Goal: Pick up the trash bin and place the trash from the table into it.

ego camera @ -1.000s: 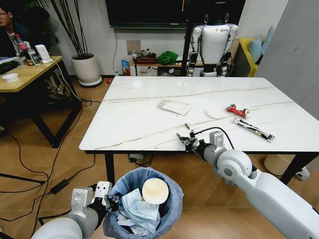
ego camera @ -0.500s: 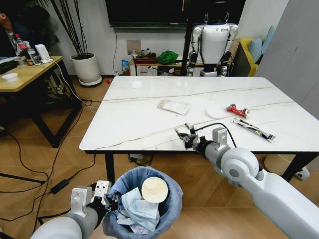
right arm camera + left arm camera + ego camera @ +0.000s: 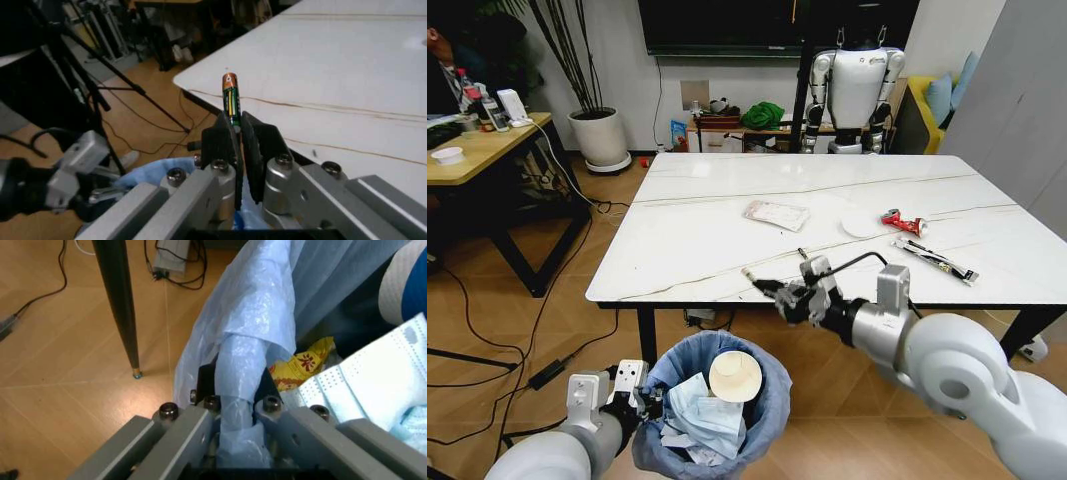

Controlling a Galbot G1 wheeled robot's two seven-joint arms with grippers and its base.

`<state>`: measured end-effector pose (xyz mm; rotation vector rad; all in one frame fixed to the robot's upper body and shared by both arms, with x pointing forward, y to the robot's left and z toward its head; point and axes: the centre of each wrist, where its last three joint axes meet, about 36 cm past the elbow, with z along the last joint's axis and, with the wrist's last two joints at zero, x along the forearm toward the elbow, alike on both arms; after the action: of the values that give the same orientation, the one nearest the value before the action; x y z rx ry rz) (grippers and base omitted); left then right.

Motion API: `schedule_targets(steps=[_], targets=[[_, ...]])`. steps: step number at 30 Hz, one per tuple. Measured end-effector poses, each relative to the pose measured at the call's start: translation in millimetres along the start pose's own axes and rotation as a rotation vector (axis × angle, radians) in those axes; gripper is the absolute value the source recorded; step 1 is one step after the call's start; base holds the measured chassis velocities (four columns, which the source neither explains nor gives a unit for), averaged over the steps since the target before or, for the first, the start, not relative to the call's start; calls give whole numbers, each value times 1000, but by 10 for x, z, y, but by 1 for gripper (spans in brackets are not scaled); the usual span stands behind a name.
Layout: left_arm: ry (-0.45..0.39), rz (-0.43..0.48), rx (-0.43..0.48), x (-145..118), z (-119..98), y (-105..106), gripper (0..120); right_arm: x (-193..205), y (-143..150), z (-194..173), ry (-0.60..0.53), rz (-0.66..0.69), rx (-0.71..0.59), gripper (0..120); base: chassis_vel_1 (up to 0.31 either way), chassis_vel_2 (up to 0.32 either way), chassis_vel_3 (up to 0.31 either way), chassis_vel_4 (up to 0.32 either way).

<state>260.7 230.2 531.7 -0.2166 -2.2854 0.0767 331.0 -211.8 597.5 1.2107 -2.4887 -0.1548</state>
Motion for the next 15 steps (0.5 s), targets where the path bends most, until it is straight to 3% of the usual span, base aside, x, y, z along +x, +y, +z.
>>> schedule_targets(steps=[6,15], targets=[[1,-9,13,-25,-19,21,0,158,156,-65,1,-113,59,1,0,0,0,0],[3,-5,29,-19,-33,20,0,194,155,99,63,-157,100,2,0,0,0,0]])
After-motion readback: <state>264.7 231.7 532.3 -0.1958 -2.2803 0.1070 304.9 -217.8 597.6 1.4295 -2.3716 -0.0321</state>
